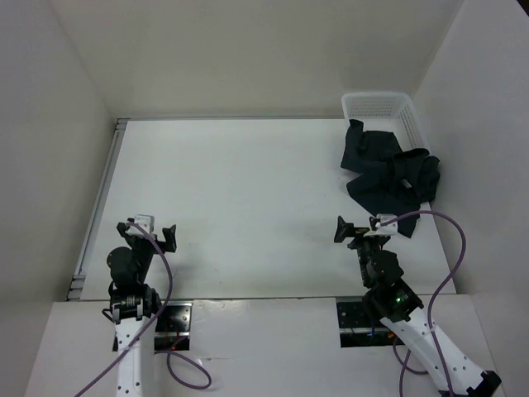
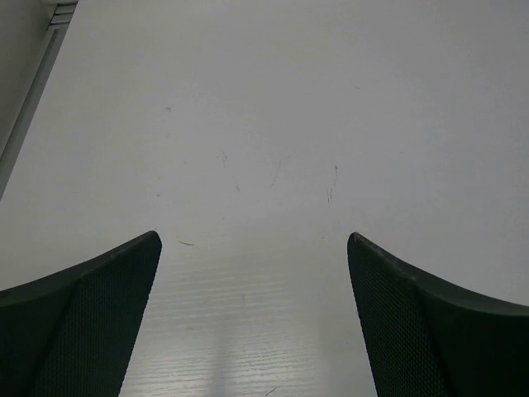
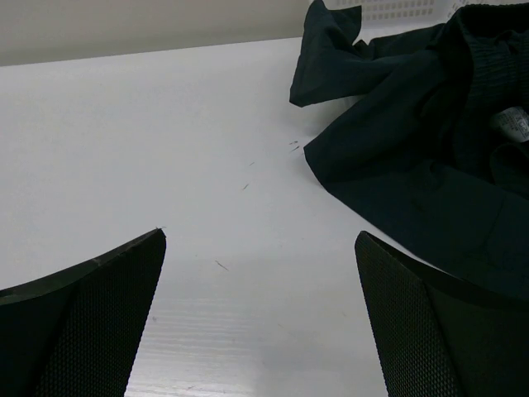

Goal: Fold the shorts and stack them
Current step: Grab the shorts from the pile

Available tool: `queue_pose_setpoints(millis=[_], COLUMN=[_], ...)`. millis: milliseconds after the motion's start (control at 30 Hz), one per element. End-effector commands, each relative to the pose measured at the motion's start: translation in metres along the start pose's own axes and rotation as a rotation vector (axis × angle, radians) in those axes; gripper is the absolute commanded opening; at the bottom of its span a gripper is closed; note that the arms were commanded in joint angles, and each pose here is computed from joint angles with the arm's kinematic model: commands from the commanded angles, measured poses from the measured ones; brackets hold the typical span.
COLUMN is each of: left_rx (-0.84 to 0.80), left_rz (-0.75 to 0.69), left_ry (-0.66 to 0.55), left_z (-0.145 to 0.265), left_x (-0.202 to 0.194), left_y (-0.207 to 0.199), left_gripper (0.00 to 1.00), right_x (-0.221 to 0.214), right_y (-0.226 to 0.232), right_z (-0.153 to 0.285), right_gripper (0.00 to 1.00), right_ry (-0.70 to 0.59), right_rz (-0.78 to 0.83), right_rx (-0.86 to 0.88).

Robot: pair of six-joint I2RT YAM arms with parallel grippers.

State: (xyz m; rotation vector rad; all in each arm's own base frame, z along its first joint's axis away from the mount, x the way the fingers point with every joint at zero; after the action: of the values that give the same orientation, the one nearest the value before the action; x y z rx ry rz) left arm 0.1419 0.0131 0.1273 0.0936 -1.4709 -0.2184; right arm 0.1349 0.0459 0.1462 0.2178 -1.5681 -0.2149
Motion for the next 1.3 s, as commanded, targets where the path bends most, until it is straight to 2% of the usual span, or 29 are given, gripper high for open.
queue_pose_setpoints(millis=[0, 167, 200, 233, 267, 300, 333, 367, 400, 433, 467, 533, 567, 633, 667, 700, 767, 800, 833, 867, 900, 933, 967, 1000, 1033, 1100, 1133, 1200, 1267], left_rx=[0.005, -0.007, -0.030, -0.177, -0.323, -0.401, -0.584, -0.661, -0.773, -0.837, -0.821, -0.797, -0.792, -0.805, -0.810, -0.843, -0.813, -0.825, -0.829, -0.734, -0.707, -0.729, -0.704, -0.656, -0.675, -0.704, -0.739, -0.789, -0.821], left_rz=[-0.017, -0.017, -0.021, -0.025, -0.010, -0.007, 0.006, 0.030, 0.113, 0.127, 0.056, 0.004, -0.055, -0.119, -0.173, -0.175, -0.113, -0.084, 0.000, -0.016, -0.011, 0.028, 0.030, 0.030, 0.056, 0.088, 0.105, 0.112, 0.102], left_ry=[-0.043, -0.046, -0.063, -0.094, -0.089, -0.101, -0.123, -0.108, -0.033, -0.034, -0.114, -0.172, -0.246, -0.330, -0.400, -0.412, -0.332, -0.291, -0.135, -0.133, -0.100, 0.053, 0.111, 0.178, 0.288, 0.375, 0.432, 0.451, 0.458], left_z=[-0.002, -0.002, -0.001, 0.002, 0.006, 0.009, 0.018, 0.023, 0.034, 0.039, 0.030, 0.022, 0.019, 0.018, 0.017, 0.017, 0.005, 0.000, -0.016, -0.032, -0.044, -0.066, -0.081, -0.097, -0.124, -0.143, -0.150, -0.154, -0.153], left_x=[-0.002, -0.002, 0.003, 0.011, 0.008, 0.011, 0.014, 0.010, -0.001, 0.001, 0.005, 0.005, 0.015, 0.026, 0.041, 0.047, 0.064, 0.071, 0.065, 0.097, 0.110, 0.103, 0.111, 0.117, 0.125, 0.125, 0.121, 0.116, 0.115], left_y=[0.000, -0.001, -0.002, -0.013, -0.025, -0.030, -0.043, -0.049, -0.059, -0.064, -0.061, -0.059, -0.057, -0.057, -0.055, -0.058, -0.054, -0.057, -0.058, -0.049, -0.048, -0.058, -0.059, -0.057, -0.058, -0.058, -0.063, -0.073, -0.083], left_gripper=[1.00, 1.00, 1.00, 1.00, 1.00, 1.00, 1.00, 1.00, 1.00, 1.00, 1.00, 1.00, 1.00, 1.00, 1.00, 1.00, 1.00, 1.00, 1.00, 1.00, 1.00, 1.00, 1.00, 1.00, 1.00, 1.00, 1.00, 1.00, 1.00], right_x=[-0.016, -0.015, -0.016, -0.012, -0.010, -0.005, -0.006, -0.003, -0.010, -0.022, -0.014, 0.009, 0.034, 0.059, 0.066, 0.079, 0.091, 0.101, 0.099, 0.097, 0.100, 0.094, 0.096, 0.112, 0.101, 0.124, 0.123, 0.128, 0.113], right_y=[-0.005, -0.005, 0.000, 0.006, 0.006, 0.012, 0.024, 0.021, 0.022, 0.014, 0.017, 0.023, 0.034, 0.042, 0.044, 0.049, 0.045, 0.051, 0.051, 0.041, 0.047, 0.043, 0.023, 0.015, 0.000, -0.047, -0.062, -0.087, -0.101], right_z=[-0.001, -0.002, -0.001, 0.000, -0.001, -0.001, 0.001, -0.005, -0.004, -0.002, -0.005, -0.008, -0.008, -0.006, -0.006, -0.008, -0.020, -0.036, -0.046, -0.056, -0.079, -0.089, -0.104, -0.117, -0.133, -0.147, -0.151, -0.150, -0.151], right_gripper=[1.00, 1.00, 1.00, 1.00, 1.00, 1.00, 1.00, 1.00, 1.00, 1.00, 1.00, 1.00, 1.00, 1.00, 1.00, 1.00, 1.00, 1.00, 1.00, 1.00, 1.00, 1.00, 1.00, 1.00, 1.00, 1.00, 1.00, 1.00, 1.00], right_ry=[0.019, 0.012, 0.035, 0.039, 0.020, -0.013, -0.053, -0.196, -0.265, -0.220, -0.287, -0.395, -0.588, -0.735, -0.755, -0.734, -0.584, -0.463, -0.334, -0.153, 0.012, 0.160, 0.281, 0.342, 0.440, 0.429, 0.443, 0.469, 0.565], right_rz=[0.027, 0.035, 0.077, 0.137, 0.420, 0.537, 0.635, 1.117, 1.418, 1.648, 1.713, 1.656, 1.558, 1.510, 1.508, 1.486, 1.441, 1.413, 1.279, 1.224, 1.168, 1.020, 0.928, 0.833, 0.693, 0.547, 0.474, 0.426, 0.388], right_rx=[-0.011, -0.009, 0.086, 0.189, 0.334, 0.464, 0.668, 0.785, 0.906, 0.974, 0.941, 0.822, 0.721, 0.697, 0.690, 0.704, 0.625, 0.603, 0.563, 0.431, 0.393, 0.342, 0.234, 0.161, 0.077, -0.140, -0.225, -0.329, -0.373])
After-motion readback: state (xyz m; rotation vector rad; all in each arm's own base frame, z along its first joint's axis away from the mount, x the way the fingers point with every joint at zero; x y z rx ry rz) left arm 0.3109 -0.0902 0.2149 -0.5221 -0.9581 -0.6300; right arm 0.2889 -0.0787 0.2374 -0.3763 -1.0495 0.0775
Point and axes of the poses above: each gripper's point midway between its finger pads, its own z axis back along the fingers, its own y axis along the line the jaws close on, x = y × z, the point moved 10 cm from there along z, back along the fingers, and after that the axes turned 9 degrees about -z, right-handed, at the moved point
